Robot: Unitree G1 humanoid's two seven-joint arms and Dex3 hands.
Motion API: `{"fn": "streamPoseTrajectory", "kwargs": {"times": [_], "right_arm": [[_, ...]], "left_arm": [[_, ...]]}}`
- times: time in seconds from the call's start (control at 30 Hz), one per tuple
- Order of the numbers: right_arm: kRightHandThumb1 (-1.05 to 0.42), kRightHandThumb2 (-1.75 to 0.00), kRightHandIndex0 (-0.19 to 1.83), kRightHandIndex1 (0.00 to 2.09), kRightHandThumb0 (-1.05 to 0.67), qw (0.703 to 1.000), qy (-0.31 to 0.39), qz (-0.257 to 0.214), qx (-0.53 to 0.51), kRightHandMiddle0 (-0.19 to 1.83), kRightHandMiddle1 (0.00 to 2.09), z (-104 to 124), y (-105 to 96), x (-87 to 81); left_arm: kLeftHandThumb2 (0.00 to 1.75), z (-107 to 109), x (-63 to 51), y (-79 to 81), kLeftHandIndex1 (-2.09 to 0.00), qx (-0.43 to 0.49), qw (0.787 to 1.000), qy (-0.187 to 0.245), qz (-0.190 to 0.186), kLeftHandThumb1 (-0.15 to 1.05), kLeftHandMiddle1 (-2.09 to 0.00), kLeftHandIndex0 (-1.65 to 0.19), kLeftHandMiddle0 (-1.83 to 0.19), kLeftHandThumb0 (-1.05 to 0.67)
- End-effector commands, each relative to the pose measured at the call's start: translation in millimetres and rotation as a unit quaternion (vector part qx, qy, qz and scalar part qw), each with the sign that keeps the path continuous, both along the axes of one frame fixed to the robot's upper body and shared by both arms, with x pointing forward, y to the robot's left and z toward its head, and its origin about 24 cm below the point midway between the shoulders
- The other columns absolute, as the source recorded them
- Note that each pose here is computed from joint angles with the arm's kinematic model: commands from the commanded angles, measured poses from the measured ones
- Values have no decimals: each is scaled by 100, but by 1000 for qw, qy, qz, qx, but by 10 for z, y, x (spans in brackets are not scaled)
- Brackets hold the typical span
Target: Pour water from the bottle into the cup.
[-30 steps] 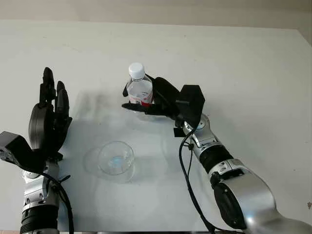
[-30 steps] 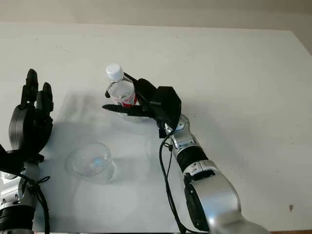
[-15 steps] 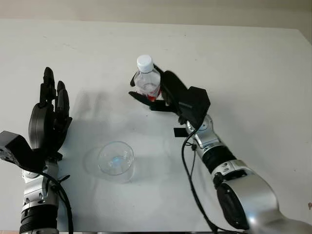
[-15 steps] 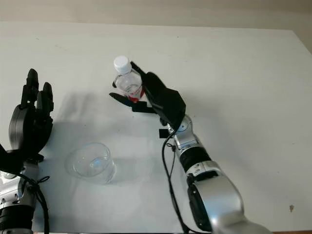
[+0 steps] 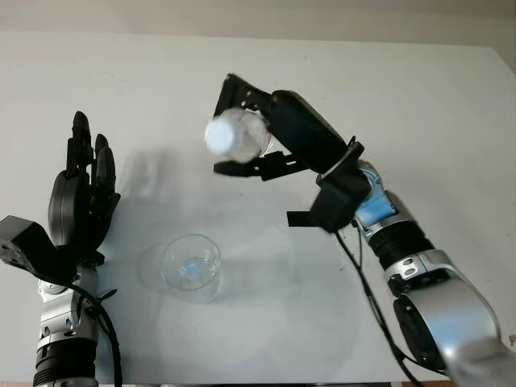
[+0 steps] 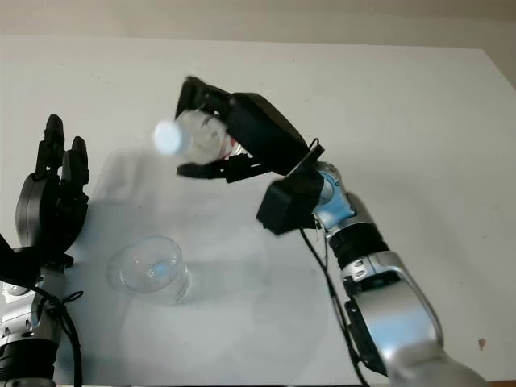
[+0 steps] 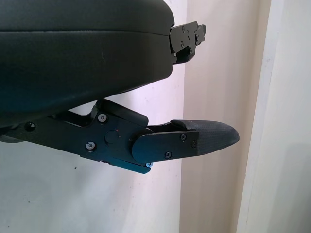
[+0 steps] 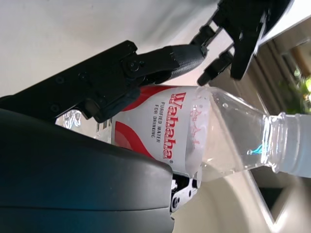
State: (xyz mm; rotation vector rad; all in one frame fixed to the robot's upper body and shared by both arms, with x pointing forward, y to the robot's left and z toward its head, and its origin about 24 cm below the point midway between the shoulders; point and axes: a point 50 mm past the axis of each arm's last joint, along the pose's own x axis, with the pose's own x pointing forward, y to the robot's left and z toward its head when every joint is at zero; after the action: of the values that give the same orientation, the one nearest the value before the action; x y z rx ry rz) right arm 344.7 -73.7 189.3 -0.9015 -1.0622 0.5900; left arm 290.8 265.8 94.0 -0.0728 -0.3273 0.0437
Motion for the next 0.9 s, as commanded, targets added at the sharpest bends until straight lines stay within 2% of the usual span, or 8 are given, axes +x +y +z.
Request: {"fn": "streamPoseTrajectory", "kwargs": {"times": [0.0, 0.27, 0.5, 0.87], "right_arm": [[-105, -22, 117, 209, -47, 998, -56, 9, -18, 99, 209, 145, 30, -30], [-105, -17, 115, 209, -52, 982, -166, 20, -84, 97, 209, 146, 90, -90], [-105, -23, 123, 209, -54, 967, -234, 24, -100, 98, 209, 129, 116, -101], [-105, -13, 127, 209, -55, 952, -287, 29, -100, 96, 209, 154, 157, -139]], "left_arm": [[49, -7, -5, -16, -5, 1, 1000, 0, -3, 105, -5, 18, 16, -71], [47, 9, 15, -29, -6, 0, 1000, -4, -4, 105, -6, 17, 15, -72], [46, 18, 46, -45, -5, 0, 1000, -4, -7, 105, -5, 17, 16, -73], [47, 11, 89, -95, -5, 0, 1000, -6, -5, 105, -5, 18, 17, -74]]}}
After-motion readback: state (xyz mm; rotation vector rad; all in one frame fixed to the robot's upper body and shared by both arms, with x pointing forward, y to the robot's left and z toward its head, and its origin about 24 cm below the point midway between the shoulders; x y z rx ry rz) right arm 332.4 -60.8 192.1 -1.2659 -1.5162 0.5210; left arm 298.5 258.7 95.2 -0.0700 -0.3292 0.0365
